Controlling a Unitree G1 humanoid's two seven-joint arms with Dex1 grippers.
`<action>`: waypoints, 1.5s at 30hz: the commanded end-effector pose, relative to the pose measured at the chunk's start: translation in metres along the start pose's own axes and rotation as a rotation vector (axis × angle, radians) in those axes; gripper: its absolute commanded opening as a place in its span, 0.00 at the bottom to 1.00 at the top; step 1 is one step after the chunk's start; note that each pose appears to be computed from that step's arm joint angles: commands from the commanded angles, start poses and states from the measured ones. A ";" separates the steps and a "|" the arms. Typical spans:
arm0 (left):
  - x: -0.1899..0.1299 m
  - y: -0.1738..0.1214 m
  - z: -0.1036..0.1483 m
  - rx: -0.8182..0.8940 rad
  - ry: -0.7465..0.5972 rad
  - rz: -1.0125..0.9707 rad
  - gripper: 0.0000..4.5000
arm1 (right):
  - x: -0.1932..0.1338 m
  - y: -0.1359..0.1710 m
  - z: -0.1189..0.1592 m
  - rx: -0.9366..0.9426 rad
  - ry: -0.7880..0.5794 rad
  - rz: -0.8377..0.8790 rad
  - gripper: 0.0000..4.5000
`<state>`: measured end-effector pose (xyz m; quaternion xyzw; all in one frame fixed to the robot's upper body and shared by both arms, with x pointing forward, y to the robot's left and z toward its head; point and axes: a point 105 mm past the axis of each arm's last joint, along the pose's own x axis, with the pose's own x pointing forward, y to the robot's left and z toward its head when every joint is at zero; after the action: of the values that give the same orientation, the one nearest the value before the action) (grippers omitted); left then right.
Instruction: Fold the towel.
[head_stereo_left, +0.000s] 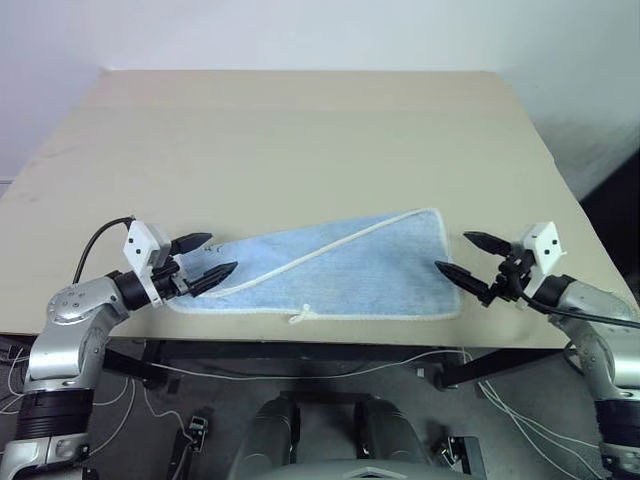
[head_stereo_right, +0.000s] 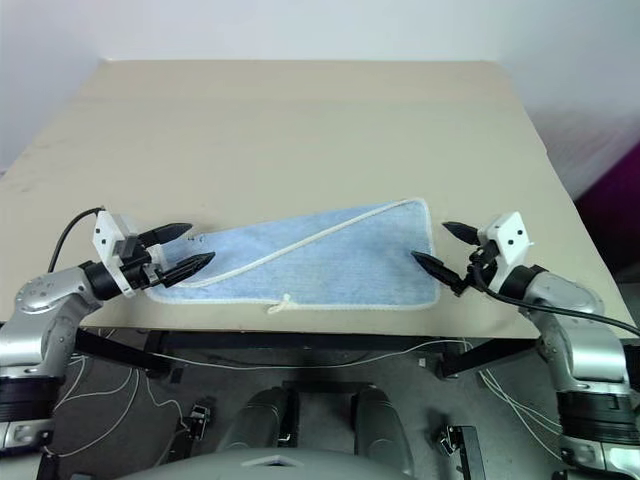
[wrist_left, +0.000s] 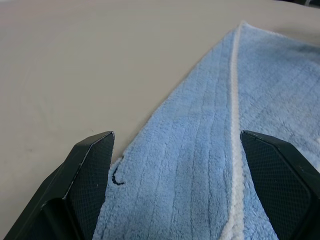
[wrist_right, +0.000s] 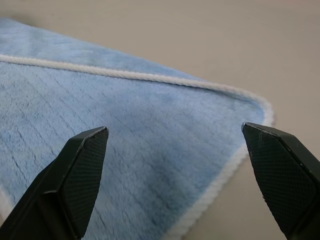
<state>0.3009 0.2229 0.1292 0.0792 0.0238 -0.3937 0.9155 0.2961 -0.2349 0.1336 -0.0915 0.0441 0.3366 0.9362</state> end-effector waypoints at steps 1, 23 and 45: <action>-0.003 0.004 0.012 0.048 -0.030 0.000 0.94 | -0.005 -0.003 0.010 -0.019 -0.024 -0.005 1.00; -0.019 0.003 0.011 0.083 0.030 0.005 0.94 | 0.023 0.016 0.012 0.005 -0.046 0.071 1.00; -0.033 0.022 0.007 0.486 0.407 -0.385 0.97 | 0.037 0.024 0.003 0.021 -0.097 0.038 1.00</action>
<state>0.2954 0.2589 0.1392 0.3381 0.1246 -0.5181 0.7757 0.3114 -0.1942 0.1163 -0.0553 0.0319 0.3602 0.9307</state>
